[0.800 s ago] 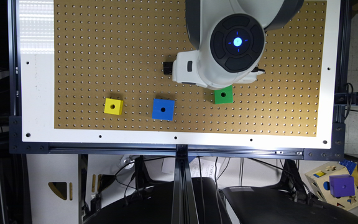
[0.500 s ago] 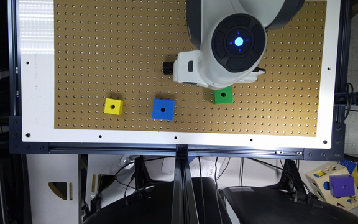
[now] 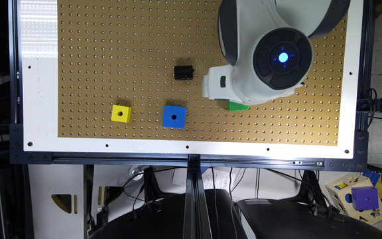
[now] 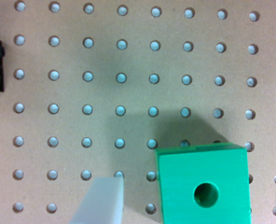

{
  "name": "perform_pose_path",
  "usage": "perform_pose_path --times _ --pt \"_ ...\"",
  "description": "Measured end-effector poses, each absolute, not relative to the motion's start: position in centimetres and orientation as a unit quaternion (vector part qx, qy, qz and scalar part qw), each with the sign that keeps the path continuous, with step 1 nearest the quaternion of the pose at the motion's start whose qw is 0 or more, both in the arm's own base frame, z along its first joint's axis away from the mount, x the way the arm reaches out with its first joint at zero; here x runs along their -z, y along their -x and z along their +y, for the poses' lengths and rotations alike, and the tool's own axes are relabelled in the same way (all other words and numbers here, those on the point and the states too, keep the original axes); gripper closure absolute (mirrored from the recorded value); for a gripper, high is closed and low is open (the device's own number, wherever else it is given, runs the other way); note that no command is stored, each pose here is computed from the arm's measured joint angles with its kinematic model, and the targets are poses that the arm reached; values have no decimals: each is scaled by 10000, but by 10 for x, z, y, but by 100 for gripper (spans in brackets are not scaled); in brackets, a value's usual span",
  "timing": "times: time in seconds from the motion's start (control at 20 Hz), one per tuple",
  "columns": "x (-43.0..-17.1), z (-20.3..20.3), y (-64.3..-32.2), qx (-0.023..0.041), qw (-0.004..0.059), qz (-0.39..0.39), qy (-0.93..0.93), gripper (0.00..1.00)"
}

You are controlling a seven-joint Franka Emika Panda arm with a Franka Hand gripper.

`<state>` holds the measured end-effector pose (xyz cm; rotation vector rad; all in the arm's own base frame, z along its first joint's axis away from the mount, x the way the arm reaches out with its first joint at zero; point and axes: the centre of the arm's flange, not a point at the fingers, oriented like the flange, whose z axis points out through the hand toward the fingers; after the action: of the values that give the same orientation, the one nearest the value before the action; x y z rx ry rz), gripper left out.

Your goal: Pick up green block.

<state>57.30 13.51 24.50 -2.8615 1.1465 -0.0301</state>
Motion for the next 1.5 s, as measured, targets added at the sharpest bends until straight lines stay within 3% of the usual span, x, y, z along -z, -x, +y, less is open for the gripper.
perform_pose_path --times 0.25,0.4,0.5,0.9,1.35,1.5 --pt "-245 135 -573 96 294 3720 9277 0" --pt "-229 135 -572 20 258 3725 9277 0" --pt "-214 135 -573 12 269 3729 9275 0" --pt "-207 156 -593 78 388 3675 9292 0" --pt "-206 159 -594 79 394 3664 9296 0" --pt "-181 159 -591 -7 358 3675 9294 0"
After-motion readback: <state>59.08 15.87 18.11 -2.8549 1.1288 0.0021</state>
